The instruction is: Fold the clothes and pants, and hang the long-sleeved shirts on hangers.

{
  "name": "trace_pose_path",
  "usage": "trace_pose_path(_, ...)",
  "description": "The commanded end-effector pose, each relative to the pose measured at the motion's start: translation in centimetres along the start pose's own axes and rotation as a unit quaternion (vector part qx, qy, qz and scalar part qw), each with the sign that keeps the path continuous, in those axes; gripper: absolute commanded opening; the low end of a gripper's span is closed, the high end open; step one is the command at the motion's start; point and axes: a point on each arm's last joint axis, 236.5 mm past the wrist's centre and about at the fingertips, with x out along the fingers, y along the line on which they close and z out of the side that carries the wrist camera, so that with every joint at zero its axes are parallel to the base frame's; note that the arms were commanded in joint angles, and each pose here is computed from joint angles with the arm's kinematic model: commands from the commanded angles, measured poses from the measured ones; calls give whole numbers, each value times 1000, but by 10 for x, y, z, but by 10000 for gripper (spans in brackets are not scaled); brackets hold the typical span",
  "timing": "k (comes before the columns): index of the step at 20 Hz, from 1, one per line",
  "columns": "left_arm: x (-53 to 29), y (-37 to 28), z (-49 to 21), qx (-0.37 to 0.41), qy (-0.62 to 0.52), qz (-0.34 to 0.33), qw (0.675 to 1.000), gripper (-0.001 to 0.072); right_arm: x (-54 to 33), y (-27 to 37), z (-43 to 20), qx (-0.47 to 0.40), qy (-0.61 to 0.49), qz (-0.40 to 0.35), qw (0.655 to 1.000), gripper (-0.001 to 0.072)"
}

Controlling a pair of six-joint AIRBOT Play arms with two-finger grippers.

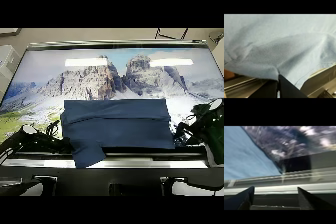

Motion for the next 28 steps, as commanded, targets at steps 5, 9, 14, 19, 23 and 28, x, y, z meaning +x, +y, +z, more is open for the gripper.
trace_pose_path(5, -3, -3, 2, 11, -10, 1, 1000, 23, 48, 10, 10, 7, -29, 41, 999, 557)
trace_pose_path(9, -4, -3, 2, 12, -11, 0, 1000, 23, 50, 21, 19, 15, -48, 66, 997, 239)
trace_pose_path(14, -31, -1, 16, 31, -36, 17, 999, 22, 34, 31, 14, -12, -54, 79, 995, 35)
trace_pose_path(19, -112, -40, 91, 79, -154, 39, 984, 22, -44, 73, 59, -42, -170, 91, 980, 32)
trace_pose_path(23, -143, -73, 161, 106, -202, 42, 973, 22, -77, 108, 121, -45, -247, 72, 965, 33)
trace_pose_path(28, -132, -83, 237, 90, -184, 34, 978, 23, -62, 135, 172, -28, -244, 116, 962, 35)
